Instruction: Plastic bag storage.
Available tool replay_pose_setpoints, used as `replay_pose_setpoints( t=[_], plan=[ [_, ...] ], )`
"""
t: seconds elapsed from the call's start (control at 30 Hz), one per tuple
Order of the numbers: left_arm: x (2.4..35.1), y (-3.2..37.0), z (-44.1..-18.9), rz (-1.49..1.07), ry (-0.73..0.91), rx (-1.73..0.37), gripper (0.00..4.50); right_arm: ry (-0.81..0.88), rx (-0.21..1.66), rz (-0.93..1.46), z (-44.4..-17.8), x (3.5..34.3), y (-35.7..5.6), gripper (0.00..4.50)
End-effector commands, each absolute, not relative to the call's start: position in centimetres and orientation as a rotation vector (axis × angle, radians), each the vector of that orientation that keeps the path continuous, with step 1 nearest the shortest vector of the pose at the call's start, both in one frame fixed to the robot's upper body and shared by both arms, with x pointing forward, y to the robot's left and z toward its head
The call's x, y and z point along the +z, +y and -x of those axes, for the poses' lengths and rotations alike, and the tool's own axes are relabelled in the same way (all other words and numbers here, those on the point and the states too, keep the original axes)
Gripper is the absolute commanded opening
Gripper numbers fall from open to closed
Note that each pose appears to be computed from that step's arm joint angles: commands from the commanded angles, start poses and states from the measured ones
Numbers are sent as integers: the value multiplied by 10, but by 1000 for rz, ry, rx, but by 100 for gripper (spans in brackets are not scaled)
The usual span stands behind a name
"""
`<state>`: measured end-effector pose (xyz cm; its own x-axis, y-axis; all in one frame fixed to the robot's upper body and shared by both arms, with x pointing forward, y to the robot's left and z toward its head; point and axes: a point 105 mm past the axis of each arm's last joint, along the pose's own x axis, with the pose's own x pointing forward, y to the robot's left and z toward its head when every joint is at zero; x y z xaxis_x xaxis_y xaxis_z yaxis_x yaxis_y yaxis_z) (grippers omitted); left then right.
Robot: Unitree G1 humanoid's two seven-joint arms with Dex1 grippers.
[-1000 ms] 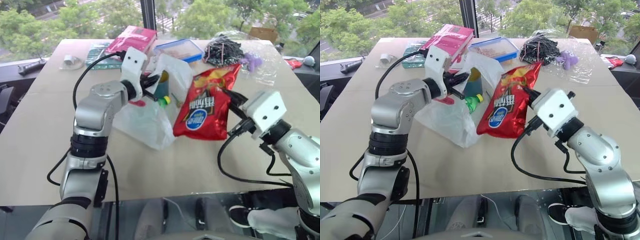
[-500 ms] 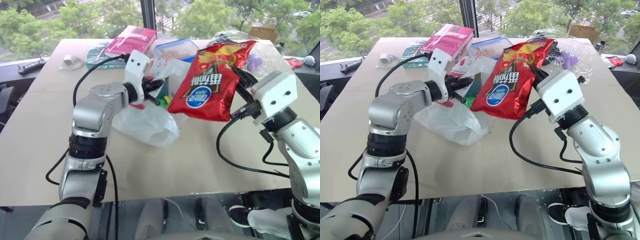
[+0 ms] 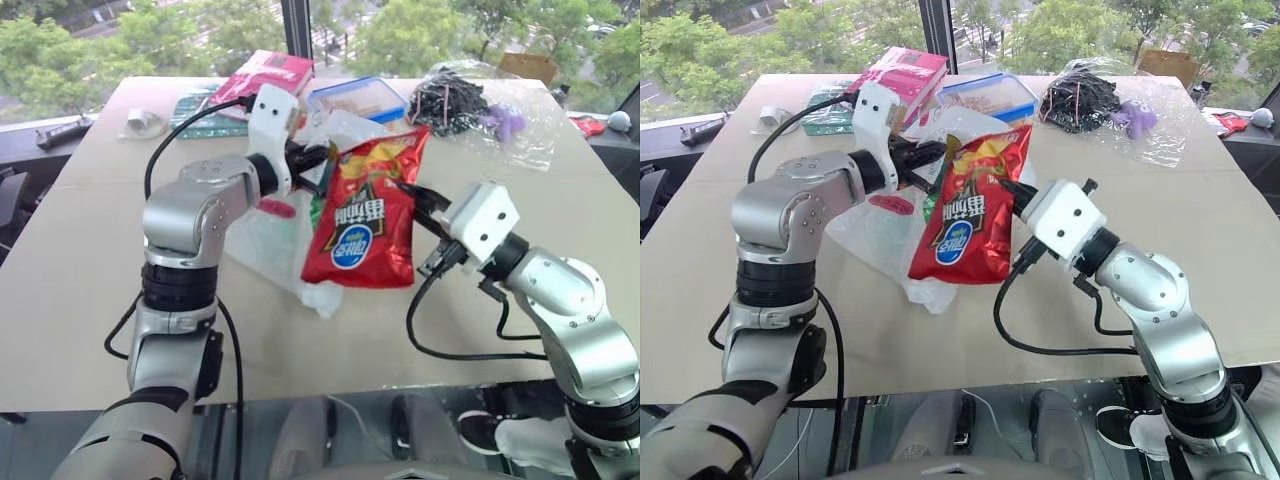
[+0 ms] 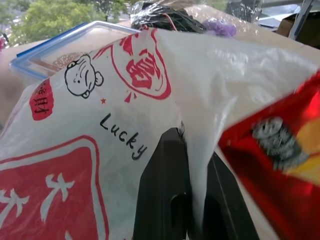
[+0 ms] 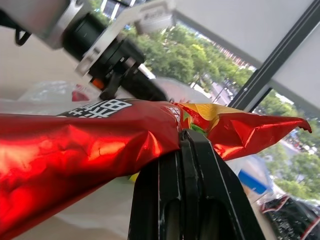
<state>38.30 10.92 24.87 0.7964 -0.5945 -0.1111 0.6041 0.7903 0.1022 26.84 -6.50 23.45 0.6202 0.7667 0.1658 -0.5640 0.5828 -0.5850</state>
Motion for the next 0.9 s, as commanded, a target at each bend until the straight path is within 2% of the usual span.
replay_pose_setpoints(
  t=[0.03, 0.2, 0.33, 0.5, 0.67, 0.8, 0.9],
  plan=[
    [278, 98, -367, -127, -45, -735, 0, -416, 824, 487, -278, 226, -64, 5],
    [275, 90, -353, -122, -42, -807, 0, -392, 752, 434, -308, 215, -61, 5],
    [263, 95, -345, -149, 29, -835, 0, -402, 698, 402, -333, 219, -55, 5],
    [256, 106, -337, -143, 98, -862, 0, -412, 666, 380, -342, 226, -68, 5],
    [241, 107, -317, -179, 203, -978, 0, -362, 672, 331, -350, 222, -80, 5],
    [252, 101, -318, -123, 170, -993, 0, -348, 664, 299, -358, 218, -72, 5],
    [265, 94, -324, -63, 128, -985, 0, -368, 677, 254, -361, 221, -49, 5]
  ],
)
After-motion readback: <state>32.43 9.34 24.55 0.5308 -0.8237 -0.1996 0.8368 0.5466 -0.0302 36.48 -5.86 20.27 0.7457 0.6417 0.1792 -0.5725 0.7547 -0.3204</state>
